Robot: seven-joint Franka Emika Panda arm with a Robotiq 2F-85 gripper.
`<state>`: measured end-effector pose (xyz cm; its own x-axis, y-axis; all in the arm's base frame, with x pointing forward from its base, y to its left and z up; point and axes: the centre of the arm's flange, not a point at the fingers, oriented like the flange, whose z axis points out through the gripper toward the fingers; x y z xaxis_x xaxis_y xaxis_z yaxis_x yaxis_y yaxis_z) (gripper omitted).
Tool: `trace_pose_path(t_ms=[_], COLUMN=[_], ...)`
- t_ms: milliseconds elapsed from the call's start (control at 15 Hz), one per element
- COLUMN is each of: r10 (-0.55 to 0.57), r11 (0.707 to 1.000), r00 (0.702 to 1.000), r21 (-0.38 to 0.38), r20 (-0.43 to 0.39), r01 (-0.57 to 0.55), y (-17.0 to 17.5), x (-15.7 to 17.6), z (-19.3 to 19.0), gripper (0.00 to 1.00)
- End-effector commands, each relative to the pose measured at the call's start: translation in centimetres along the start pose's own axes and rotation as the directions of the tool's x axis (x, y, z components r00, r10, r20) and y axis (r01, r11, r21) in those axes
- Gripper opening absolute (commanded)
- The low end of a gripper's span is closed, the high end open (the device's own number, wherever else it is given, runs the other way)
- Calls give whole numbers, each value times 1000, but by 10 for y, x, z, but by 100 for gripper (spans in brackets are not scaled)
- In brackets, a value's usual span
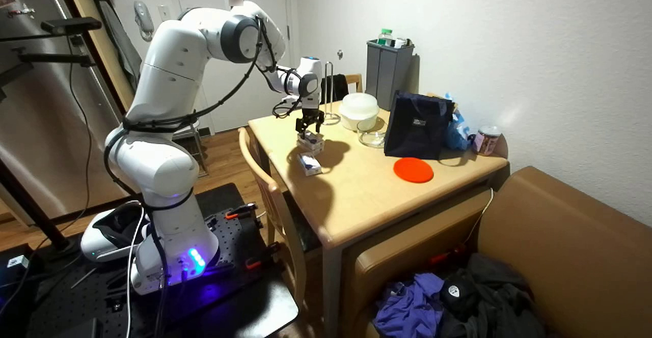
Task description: Unstack the small white boxes
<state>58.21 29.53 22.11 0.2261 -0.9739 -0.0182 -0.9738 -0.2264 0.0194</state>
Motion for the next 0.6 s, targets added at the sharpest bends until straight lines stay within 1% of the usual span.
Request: trace_pose_path(t_ms=[0,533], r10=[-7,-2], r11=[1000,1000], r00=[1000,1000], r21=[-8,-19], r20=[-16,0], r01=[7,2], y=[11,16], x=[-4,-3], z=[-23,-16], gripper=[100,100])
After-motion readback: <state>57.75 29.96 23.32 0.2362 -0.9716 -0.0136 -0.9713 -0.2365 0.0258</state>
